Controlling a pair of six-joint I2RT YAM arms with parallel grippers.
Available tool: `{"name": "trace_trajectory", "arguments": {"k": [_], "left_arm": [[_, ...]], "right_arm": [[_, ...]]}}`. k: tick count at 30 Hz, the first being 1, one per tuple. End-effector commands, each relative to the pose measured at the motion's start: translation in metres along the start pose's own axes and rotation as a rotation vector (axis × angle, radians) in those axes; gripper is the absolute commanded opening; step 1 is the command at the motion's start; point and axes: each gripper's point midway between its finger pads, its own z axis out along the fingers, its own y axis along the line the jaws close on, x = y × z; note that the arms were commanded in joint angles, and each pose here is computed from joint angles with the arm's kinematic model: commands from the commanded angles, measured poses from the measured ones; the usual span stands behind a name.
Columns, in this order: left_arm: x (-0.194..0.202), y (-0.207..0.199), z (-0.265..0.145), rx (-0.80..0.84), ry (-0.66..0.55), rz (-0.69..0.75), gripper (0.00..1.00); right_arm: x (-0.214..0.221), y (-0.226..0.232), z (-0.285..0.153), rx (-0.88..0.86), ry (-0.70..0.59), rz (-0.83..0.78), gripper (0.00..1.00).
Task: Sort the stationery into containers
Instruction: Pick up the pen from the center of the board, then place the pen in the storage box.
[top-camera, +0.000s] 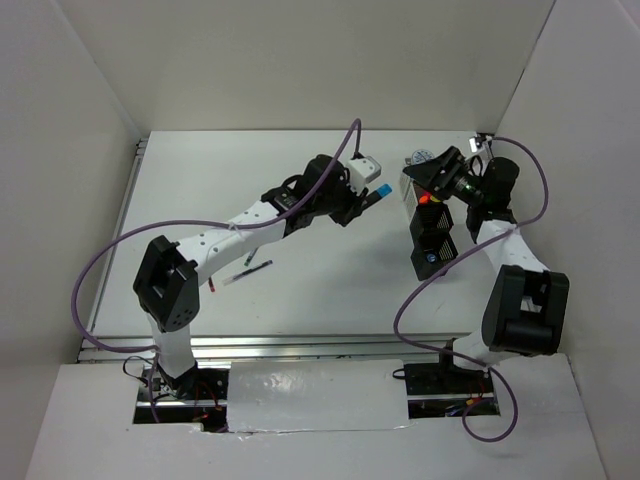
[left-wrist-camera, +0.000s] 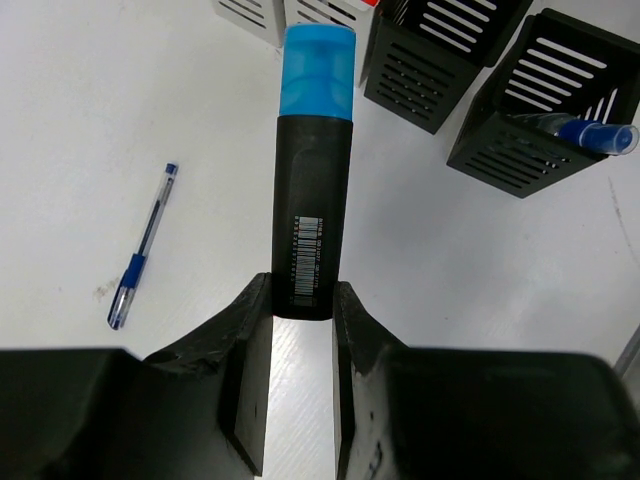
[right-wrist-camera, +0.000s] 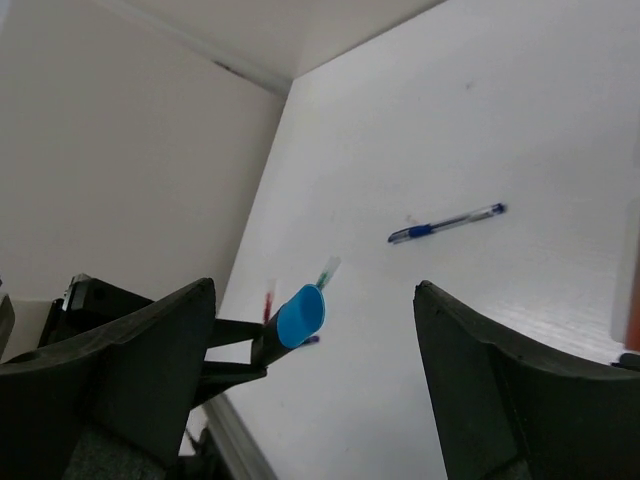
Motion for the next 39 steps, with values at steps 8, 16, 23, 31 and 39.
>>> {"name": "trace_trajectory", "arguments": {"k": [8, 16, 23, 31, 39], "left_arm": [[-0.033, -0.014, -0.016, 0.01, -0.097, -0.009, 0.0], [-0.031, -0.015, -0.013, 0.015, -0.093, -0.008, 0.0], [-0.028, -0.017, -0.013, 0.023, -0.086, -0.006, 0.0], [-0.018, -0.017, -0.013, 0.024, -0.054, -0.013, 0.43], [-0.009, 0.015, -0.023, -0.053, -0.047, -0.109, 0.99]], "right_arm": [[0.041, 0.025, 0.021, -0.117, 0.172, 0.11, 0.86], [0.064, 0.021, 0.032, -0.129, 0.255, 0.204, 0.73], [0.063, 0.025, 0.032, -0.157, 0.234, 0.21, 0.43], [0.054, 0.031, 0.028, -0.185, 0.23, 0.175, 0.02], [0.011, 0.029, 0.017, -0.128, 0.145, -0.071, 0.0]]}}
